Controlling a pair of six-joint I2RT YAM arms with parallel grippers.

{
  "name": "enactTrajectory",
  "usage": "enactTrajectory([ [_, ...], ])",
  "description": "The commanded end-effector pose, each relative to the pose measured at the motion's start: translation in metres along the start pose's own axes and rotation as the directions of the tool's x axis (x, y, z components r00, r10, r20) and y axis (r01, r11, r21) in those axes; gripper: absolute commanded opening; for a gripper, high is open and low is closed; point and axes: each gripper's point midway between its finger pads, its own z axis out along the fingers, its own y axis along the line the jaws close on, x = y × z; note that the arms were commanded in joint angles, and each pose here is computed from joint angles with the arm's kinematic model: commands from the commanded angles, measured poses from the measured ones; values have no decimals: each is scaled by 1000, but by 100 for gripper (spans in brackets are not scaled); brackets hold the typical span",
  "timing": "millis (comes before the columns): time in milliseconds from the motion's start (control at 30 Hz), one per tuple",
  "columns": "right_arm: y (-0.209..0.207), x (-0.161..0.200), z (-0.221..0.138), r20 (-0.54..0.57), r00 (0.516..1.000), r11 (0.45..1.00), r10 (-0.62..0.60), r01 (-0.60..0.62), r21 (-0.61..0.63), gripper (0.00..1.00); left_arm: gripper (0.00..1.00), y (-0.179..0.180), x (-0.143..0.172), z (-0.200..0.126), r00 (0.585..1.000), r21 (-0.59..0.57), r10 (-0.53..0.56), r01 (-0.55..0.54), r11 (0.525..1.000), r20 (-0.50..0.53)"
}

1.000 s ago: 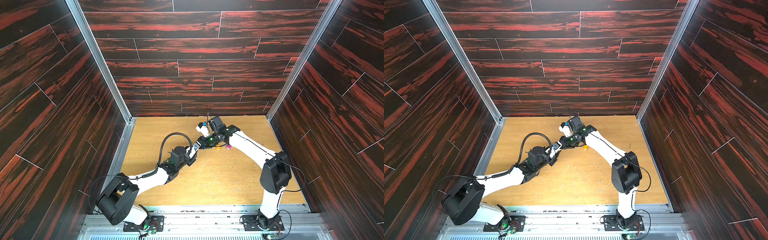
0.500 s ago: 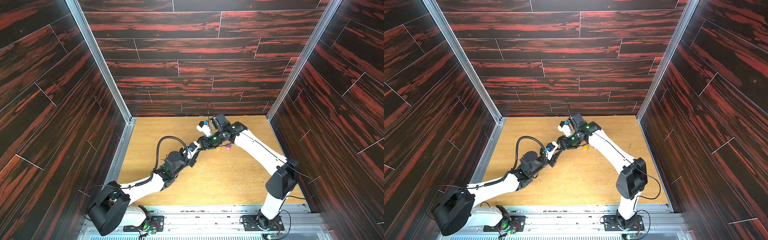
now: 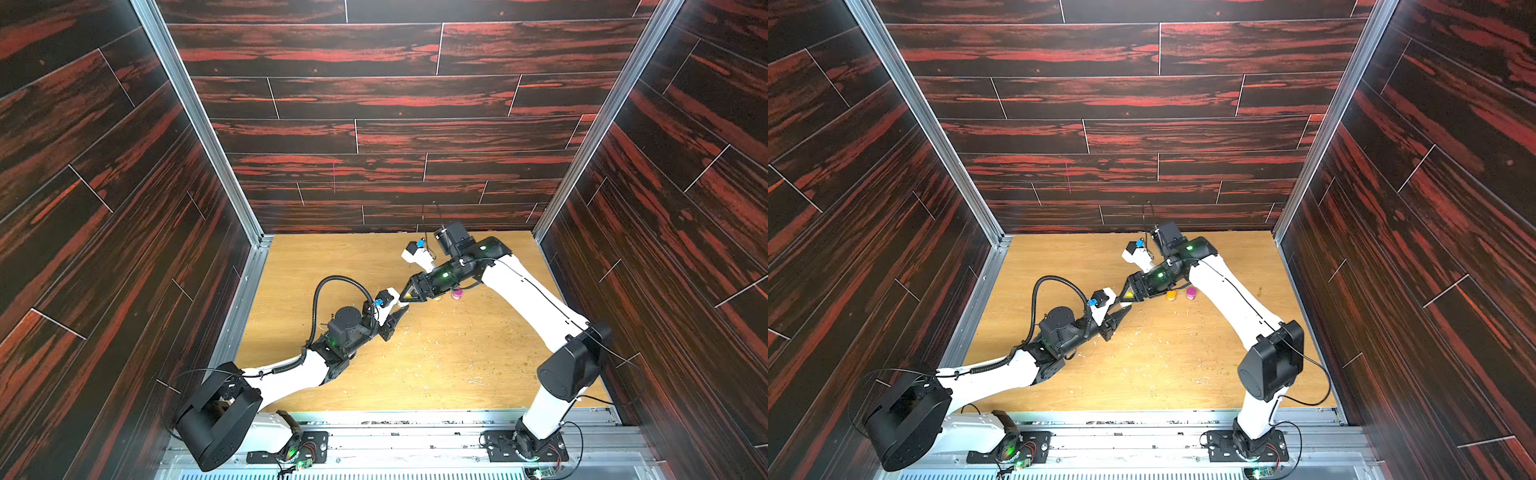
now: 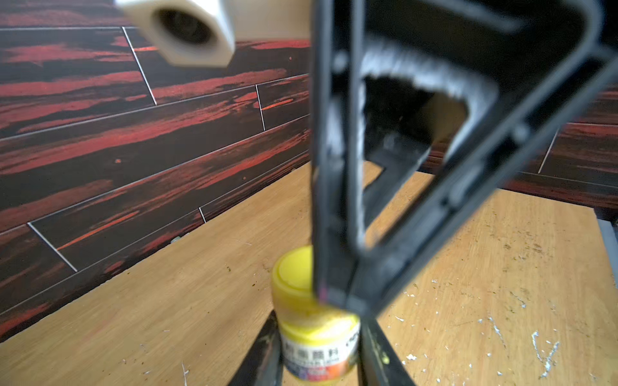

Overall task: Close the paint jar lid
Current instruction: Screw the lid onto the paint jar.

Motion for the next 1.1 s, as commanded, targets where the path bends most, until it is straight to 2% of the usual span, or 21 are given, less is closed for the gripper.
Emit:
enactTrajectory([
  [0, 15, 1, -24, 20, 996, 996, -83, 83, -23, 66, 22, -6, 0, 0, 1000, 34, -17, 16, 999, 7],
  [333, 9, 14, -26, -14, 954, 954, -300, 300, 6, 66, 22, -16, -9, 1, 997, 136, -80, 79, 988, 7],
  [567, -4, 14, -10, -46, 954, 955, -295, 295, 5, 66, 22, -20, -15, 2, 995, 176, -100, 97, 980, 8],
  [1067, -13, 20, 10, -94, 955, 959, -281, 283, 6, 65, 22, -17, -16, 2, 994, 179, -105, 101, 979, 12],
])
